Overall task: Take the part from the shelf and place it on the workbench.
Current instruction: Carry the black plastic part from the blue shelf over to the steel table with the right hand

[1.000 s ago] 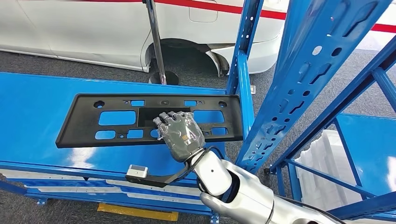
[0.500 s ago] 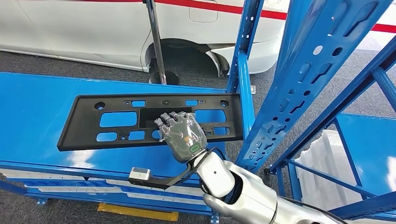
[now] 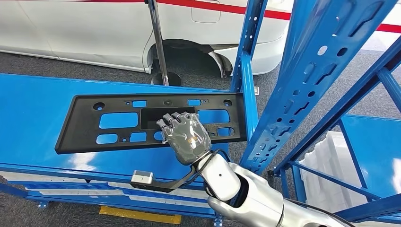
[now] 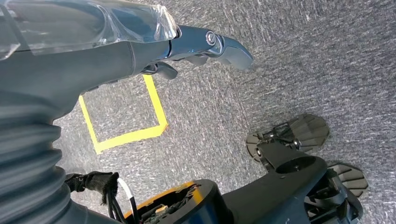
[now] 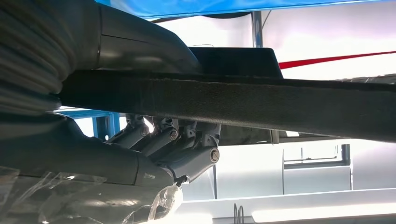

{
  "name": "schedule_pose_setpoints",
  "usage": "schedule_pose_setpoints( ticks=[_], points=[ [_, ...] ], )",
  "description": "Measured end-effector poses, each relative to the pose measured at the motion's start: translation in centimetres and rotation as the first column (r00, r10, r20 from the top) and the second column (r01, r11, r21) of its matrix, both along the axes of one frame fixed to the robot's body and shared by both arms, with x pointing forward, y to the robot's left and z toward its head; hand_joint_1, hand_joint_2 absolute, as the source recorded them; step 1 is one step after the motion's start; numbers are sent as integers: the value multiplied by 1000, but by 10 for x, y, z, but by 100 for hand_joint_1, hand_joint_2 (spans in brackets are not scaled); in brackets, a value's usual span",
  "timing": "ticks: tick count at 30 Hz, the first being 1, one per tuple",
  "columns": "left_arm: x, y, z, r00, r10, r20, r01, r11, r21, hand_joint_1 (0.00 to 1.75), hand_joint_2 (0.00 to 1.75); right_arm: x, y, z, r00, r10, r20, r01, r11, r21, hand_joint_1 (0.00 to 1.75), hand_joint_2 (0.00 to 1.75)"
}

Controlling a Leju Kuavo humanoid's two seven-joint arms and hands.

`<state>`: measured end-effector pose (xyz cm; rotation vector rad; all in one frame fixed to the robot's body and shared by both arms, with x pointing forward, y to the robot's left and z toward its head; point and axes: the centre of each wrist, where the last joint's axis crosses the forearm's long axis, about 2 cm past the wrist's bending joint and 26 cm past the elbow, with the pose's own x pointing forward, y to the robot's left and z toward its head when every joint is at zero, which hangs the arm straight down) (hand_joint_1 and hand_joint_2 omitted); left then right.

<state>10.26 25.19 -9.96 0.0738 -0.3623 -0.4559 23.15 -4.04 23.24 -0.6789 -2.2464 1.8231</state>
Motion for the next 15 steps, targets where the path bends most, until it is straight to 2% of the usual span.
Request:
schedule_pose_setpoints(
  ticks=[7,15],
  points=[
    [2,-2,1,1000,-7,1,7,1000,-11,0,175,3,-5,0,996,-7,-84,11,999,43,175,175],
    [2,-4,1,1000,-15,3,16,1000,-10,0,175,5,-11,1,995,-37,-95,45,995,87,175,175]
  ],
)
